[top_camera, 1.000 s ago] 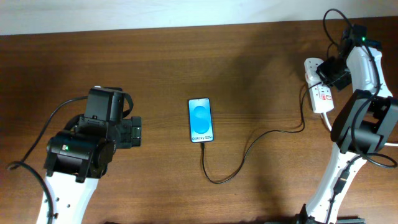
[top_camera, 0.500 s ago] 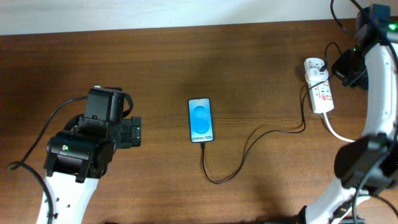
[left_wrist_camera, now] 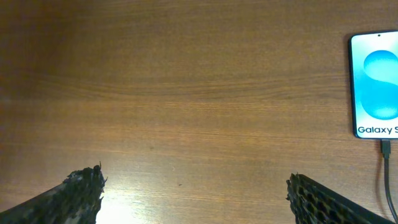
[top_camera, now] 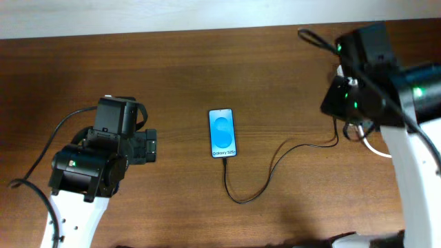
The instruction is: Plug charger to phone and switch on socket
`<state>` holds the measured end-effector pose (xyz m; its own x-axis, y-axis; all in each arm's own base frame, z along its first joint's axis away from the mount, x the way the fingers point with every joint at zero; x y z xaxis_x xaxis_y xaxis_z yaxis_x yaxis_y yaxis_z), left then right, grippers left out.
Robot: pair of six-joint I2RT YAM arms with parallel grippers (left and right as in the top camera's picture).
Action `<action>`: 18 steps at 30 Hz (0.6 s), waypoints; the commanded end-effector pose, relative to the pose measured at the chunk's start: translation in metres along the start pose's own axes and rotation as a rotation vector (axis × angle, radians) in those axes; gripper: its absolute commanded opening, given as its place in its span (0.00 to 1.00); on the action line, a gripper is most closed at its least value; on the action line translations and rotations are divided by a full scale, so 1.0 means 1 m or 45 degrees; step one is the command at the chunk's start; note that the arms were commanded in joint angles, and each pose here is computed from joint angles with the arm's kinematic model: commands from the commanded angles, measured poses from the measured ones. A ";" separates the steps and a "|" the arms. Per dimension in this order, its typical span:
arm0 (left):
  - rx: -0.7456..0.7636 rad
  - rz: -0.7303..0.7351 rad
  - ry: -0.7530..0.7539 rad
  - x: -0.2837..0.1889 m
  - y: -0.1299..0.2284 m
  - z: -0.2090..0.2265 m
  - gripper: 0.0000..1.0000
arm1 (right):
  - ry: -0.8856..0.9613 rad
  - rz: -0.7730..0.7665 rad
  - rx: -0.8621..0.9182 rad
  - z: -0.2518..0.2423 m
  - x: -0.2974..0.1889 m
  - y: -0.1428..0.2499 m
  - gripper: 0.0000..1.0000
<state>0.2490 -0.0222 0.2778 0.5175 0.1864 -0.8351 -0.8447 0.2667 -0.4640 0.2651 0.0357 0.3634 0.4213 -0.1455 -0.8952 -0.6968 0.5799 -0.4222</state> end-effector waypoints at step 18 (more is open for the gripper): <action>-0.014 -0.004 -0.019 -0.001 0.001 0.002 0.99 | -0.097 -0.054 -0.366 -0.072 -0.022 0.076 0.98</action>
<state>0.2490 -0.0221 0.2776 0.5173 0.1869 -0.8352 -0.8449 0.2668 -0.4636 0.1766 0.0350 0.3527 0.4713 -0.0761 -0.8787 -0.8348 0.2828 -0.4723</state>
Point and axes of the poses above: each gripper's point midway between its finger pads, its own x axis out along the fingers, its own z axis along the line the jaws close on, y = z × x, the point moved 4 cm from there along -x, back along the fingers, and after that the axes turned 11 degrees about x, right-handed, at the moved point
